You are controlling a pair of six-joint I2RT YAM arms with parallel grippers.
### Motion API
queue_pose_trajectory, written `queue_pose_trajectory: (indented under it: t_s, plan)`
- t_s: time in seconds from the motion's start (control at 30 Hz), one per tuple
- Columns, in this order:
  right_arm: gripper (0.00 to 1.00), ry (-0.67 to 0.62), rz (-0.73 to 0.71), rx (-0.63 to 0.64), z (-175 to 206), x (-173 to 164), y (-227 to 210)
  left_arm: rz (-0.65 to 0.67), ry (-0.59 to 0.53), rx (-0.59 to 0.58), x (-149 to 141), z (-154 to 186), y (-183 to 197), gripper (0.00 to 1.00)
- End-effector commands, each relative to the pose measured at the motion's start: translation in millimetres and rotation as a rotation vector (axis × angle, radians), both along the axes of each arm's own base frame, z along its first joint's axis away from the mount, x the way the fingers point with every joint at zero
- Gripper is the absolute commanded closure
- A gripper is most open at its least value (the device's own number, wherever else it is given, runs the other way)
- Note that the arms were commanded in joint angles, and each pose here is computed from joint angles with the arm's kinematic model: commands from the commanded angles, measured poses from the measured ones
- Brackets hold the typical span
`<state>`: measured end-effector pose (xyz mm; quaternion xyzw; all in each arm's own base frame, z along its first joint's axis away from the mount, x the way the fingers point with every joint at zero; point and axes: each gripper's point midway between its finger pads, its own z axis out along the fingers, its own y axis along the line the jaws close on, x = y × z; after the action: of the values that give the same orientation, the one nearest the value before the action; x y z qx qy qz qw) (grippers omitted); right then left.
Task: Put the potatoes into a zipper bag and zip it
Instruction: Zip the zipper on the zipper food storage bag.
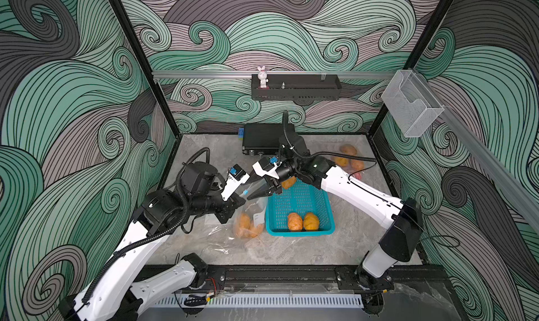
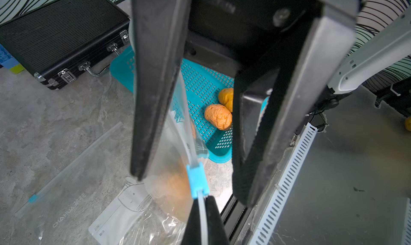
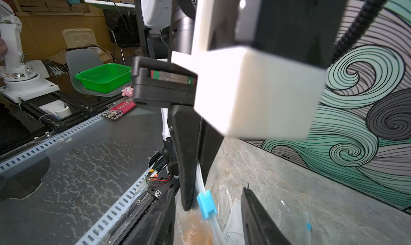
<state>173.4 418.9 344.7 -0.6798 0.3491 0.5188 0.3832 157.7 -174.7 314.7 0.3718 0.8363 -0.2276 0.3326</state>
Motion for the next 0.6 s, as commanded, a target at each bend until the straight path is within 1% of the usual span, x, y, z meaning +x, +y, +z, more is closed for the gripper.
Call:
queue_pose_trajectory:
  t_s: [0.0, 0.13, 0.43, 0.57]
  plan:
    - [0.58, -0.01, 0.015, -0.01, -0.7, -3.6, 1.5, -0.031, -0.012, -0.018, -6.4, 8.9, -2.0, 1.0]
    - [0.61, -0.016, 0.027, -0.025, -4.1, -5.9, 1.9, -0.032, -0.013, -0.018, -5.9, 9.3, -2.4, 1.0]
    - [0.75, -0.01, 0.038, -0.044, -5.0, -10.1, 0.9, -0.031, -0.006, -0.013, -5.9, 7.4, -2.3, 1.0]
    - [0.78, -0.014, 0.037, -0.044, -4.6, -10.8, -0.5, -0.03, -0.005, -0.011, -6.4, 5.9, -1.6, 1.0]
